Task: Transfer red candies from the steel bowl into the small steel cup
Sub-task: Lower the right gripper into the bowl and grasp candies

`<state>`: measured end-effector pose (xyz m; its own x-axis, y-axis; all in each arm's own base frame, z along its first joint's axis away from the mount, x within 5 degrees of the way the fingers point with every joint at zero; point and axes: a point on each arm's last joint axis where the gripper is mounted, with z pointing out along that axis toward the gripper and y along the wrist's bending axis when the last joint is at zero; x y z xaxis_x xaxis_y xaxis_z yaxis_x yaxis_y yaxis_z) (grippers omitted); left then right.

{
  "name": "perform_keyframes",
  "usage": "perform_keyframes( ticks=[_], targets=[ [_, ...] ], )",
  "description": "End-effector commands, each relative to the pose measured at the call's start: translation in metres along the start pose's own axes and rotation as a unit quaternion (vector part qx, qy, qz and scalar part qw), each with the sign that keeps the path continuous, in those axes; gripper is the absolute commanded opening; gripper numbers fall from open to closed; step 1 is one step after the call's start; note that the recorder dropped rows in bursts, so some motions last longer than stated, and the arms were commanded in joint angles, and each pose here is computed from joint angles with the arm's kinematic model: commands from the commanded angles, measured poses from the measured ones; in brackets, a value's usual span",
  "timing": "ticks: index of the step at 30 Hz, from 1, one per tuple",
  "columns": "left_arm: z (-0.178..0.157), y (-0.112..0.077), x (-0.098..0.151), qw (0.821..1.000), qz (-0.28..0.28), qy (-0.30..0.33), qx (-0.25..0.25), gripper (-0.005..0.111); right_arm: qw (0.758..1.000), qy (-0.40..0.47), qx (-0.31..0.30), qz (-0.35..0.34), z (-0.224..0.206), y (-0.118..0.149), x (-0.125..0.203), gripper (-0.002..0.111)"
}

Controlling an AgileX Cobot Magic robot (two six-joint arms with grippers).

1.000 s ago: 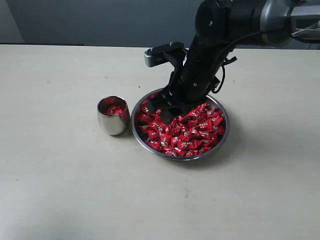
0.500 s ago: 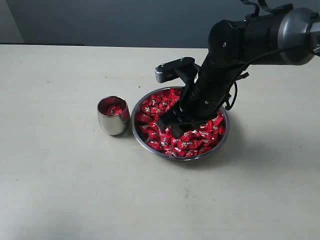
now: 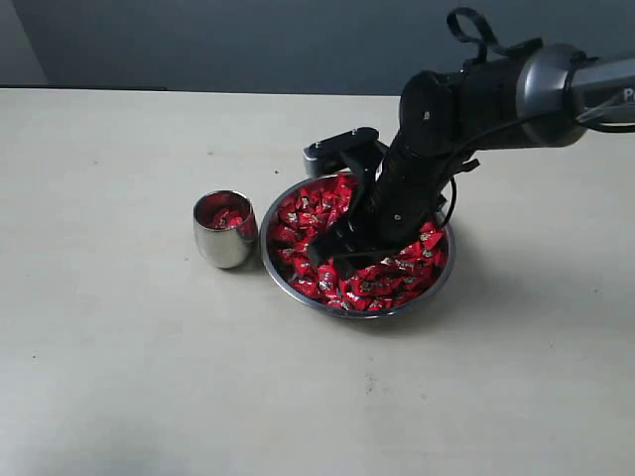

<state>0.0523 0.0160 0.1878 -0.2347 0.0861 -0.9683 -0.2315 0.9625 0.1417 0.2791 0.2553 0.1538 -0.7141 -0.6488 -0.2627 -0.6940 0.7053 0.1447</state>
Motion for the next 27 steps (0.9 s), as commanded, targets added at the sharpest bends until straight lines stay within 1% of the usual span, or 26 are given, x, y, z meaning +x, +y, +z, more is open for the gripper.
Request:
perform_keyframes(
  ticks=[1, 6, 8, 9, 10, 11, 15, 20, 24, 27],
  targets=[
    [0.000, 0.000, 0.001, 1.000, -0.001, -0.004, 0.000, 0.000, 0.999, 0.024, 0.015, -0.015, 0.008, -0.005, 0.005, 0.046],
    [0.000, 0.000, 0.001, 1.000, -0.001, -0.004, 0.000, 0.000, 0.998, 0.050, 0.021, -0.026, 0.015, -0.008, 0.009, 0.046],
    [0.000, 0.000, 0.001, 1.000, -0.001, -0.004, 0.000, 0.000, 0.997, 0.064, 0.021, -0.027, 0.018, -0.009, 0.012, 0.043],
    [0.000, 0.000, 0.001, 1.000, -0.001, -0.004, 0.000, 0.000, 0.997, 0.068, 0.023, -0.030, 0.019, -0.009, 0.013, 0.030],
    [0.000, 0.000, 0.001, 1.000, -0.001, -0.004, 0.000, 0.000, 0.997, 0.069, 0.025, -0.032, 0.019, -0.009, 0.013, 0.020],
    [0.000, 0.000, 0.001, 1.000, -0.001, -0.004, 0.000, 0.000, 0.996, 0.072, 0.027, -0.035, 0.019, -0.010, 0.013, 0.000],
    [0.000, 0.000, 0.001, 1.000, -0.001, -0.004, 0.000, 0.000, 0.996, 0.077, 0.027, -0.036, 0.011, -0.009, 0.014, 0.000],
    [0.000, 0.000, 0.001, 1.000, -0.001, -0.004, 0.000, 0.000, 0.998, 0.030, 0.035, -0.048, -0.027, -0.004, 0.009, 0.000],
    [0.000, 0.000, 0.001, 1.000, -0.001, -0.004, 0.000, 0.000, 0.998, 0.006, 0.038, -0.051, -0.045, -0.001, 0.007, 0.000],
    [0.000, 0.000, 0.001, 1.000, -0.001, -0.004, 0.000, 0.000, 0.998, 0.010, 0.038, -0.052, -0.042, -0.001, 0.007, 0.001]
  ],
)
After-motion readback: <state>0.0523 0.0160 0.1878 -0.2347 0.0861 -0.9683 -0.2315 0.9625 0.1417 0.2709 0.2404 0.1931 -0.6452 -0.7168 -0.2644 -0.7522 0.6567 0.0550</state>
